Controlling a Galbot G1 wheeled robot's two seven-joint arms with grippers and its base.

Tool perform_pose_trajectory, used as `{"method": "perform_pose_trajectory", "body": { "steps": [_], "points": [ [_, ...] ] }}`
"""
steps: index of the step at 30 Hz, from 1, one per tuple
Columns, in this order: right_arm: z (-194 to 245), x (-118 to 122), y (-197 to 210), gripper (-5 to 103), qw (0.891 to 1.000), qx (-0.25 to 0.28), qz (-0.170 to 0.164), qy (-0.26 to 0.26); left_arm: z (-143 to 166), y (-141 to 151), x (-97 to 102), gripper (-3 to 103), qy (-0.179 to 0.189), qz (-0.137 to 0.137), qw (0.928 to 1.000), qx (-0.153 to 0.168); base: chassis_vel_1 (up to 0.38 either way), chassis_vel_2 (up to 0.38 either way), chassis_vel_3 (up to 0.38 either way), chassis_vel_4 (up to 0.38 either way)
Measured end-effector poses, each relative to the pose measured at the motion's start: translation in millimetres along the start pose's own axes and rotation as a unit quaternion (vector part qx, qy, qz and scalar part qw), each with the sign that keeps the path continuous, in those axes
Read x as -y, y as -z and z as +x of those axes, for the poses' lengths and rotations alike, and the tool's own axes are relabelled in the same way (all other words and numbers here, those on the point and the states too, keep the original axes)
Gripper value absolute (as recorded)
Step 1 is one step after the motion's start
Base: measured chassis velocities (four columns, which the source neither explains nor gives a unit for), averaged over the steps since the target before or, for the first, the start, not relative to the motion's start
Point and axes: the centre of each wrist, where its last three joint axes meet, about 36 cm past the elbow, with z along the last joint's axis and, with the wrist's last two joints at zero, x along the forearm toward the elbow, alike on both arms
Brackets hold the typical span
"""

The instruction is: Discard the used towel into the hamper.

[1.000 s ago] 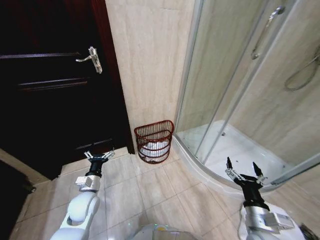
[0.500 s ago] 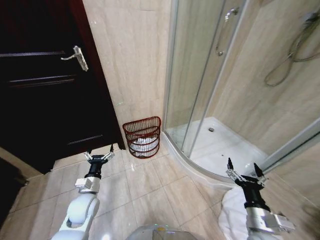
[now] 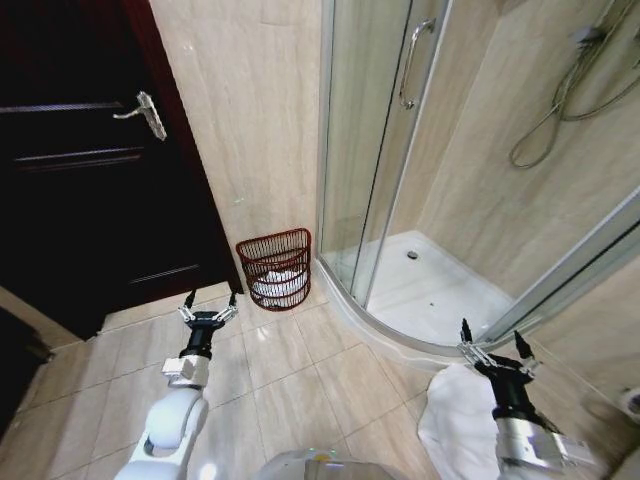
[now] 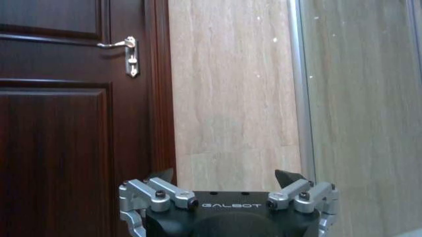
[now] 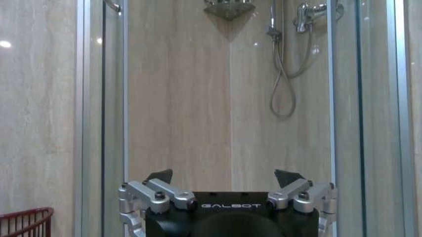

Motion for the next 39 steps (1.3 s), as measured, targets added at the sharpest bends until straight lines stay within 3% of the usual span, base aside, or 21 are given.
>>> {"method": "perform_pose_trajectory", "body": {
  "steps": [39],
  "points": [
    [5.2,-5.9,-0.3,100,1.0,-0.012,0.001,-0.011,-14.0,-9.5,-0.1,100,-0.01,0.001,0.9999,0.004,-0.034,-0.034,-0.03,-0.032]
  ]
}}
